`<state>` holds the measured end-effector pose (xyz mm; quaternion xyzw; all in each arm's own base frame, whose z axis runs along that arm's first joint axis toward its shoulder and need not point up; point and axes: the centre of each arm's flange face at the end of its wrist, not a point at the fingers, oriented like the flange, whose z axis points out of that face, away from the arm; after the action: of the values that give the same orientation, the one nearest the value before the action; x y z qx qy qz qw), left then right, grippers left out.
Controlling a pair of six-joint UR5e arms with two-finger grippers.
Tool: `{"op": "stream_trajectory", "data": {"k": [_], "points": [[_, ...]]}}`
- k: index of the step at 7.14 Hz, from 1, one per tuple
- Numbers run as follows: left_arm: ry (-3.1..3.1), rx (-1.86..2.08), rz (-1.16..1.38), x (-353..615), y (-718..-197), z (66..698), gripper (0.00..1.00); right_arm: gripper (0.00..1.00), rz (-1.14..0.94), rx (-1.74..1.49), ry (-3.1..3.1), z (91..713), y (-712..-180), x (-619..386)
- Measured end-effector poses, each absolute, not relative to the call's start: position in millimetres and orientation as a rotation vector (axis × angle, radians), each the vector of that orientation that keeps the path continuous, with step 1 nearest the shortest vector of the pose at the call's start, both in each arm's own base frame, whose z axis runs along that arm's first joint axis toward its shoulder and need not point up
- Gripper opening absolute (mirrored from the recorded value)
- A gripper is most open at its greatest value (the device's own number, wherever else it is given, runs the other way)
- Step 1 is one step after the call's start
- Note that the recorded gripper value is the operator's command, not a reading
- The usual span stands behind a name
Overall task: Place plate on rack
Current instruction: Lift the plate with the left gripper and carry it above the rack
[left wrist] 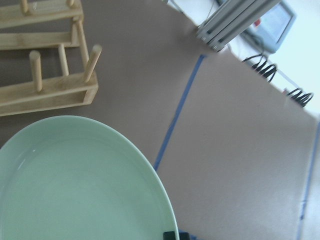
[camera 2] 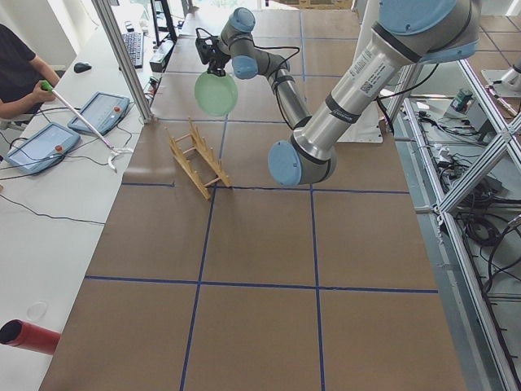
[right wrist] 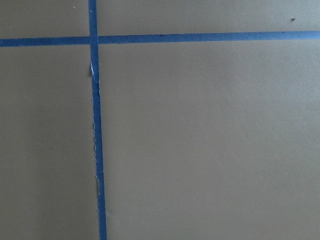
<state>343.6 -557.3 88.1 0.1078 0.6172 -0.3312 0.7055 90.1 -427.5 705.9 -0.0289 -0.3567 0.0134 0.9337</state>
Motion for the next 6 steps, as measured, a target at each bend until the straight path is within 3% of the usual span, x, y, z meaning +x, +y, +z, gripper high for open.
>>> {"op": "stream_trajectory", "data": {"k": [3, 6], "points": [[1.589, 0.364, -0.827, 267, -602, 148, 0.0, 1.0, 0.028, -0.06, -0.73, 706, -427, 90], [1.653, 0.422, -0.867, 254, -645, 207, 0.0, 1.0, 0.028, -0.06, -0.73, 706, -427, 90]]}}
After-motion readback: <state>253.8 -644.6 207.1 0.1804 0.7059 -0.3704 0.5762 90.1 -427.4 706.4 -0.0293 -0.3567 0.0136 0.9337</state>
